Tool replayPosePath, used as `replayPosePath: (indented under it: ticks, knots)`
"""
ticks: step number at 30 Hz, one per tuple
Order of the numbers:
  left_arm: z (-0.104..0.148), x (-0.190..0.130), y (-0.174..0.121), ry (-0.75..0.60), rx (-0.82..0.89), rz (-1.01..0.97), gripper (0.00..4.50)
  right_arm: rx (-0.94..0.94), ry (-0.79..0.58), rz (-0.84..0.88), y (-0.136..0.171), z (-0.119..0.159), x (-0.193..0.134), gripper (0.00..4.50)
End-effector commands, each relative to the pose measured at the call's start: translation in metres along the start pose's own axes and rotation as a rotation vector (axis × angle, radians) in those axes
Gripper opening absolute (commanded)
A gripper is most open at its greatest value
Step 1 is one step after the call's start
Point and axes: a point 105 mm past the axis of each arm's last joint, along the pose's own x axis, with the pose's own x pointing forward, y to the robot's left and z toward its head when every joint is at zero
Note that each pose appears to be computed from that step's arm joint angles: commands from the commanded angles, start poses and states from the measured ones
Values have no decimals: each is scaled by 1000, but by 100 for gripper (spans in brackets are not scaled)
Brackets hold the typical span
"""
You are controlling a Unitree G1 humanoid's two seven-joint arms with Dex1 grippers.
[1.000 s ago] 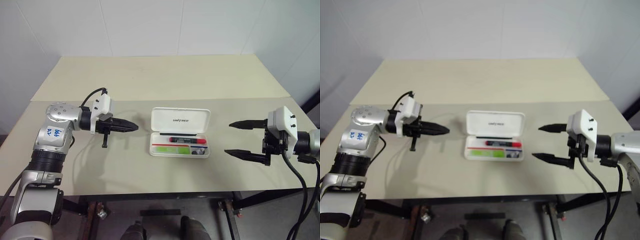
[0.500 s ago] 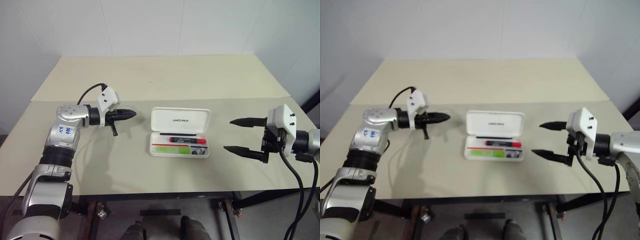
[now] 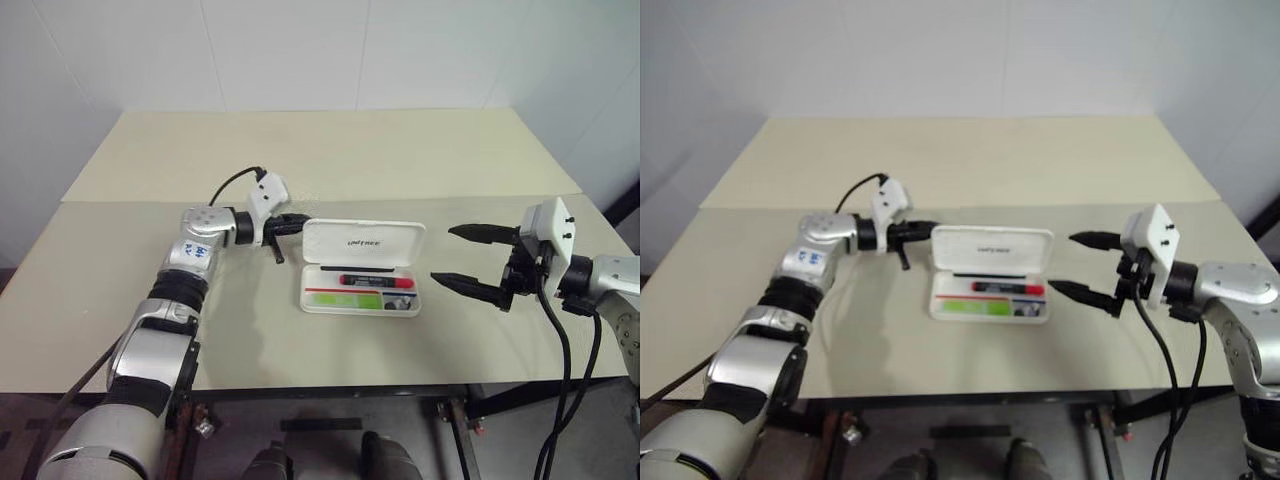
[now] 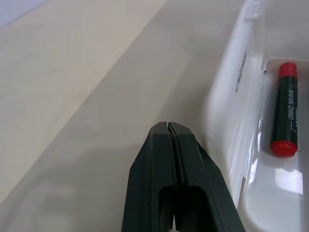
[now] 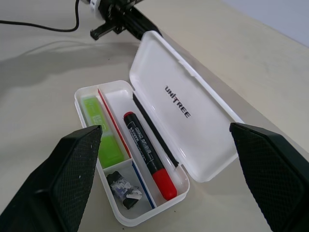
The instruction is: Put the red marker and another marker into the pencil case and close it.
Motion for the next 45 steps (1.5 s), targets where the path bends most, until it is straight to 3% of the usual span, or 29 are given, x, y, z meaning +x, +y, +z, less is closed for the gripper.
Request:
replayPosePath:
  ticks: [1, 8, 12, 21, 36, 41, 45]
  knots:
    - [21, 6, -2, -38, 67, -45, 2, -36, -36, -5, 4, 11, 1, 450]
    - [25, 0, -31, -91, 180, -239, 2, -33, -35, -26, 4, 11, -2, 450]
    - [13, -5, -57, -38, 235, -396, 2, -33, -36, -32, 4, 10, -1, 450]
    - [-13, 9, -70, 115, 212, -365, 2, -28, -50, -44, 6, 10, 3, 450]
    - [-28, 10, -107, 186, 186, -483, 2, -11, -67, -72, 9, 8, 6, 450]
    - [2, 2, -88, 35, 182, -408, 2, 5, -68, -68, 9, 7, 8, 450]
    - [28, -28, -72, -103, 167, -393, 2, -7, -42, -47, 6, 6, 4, 450]
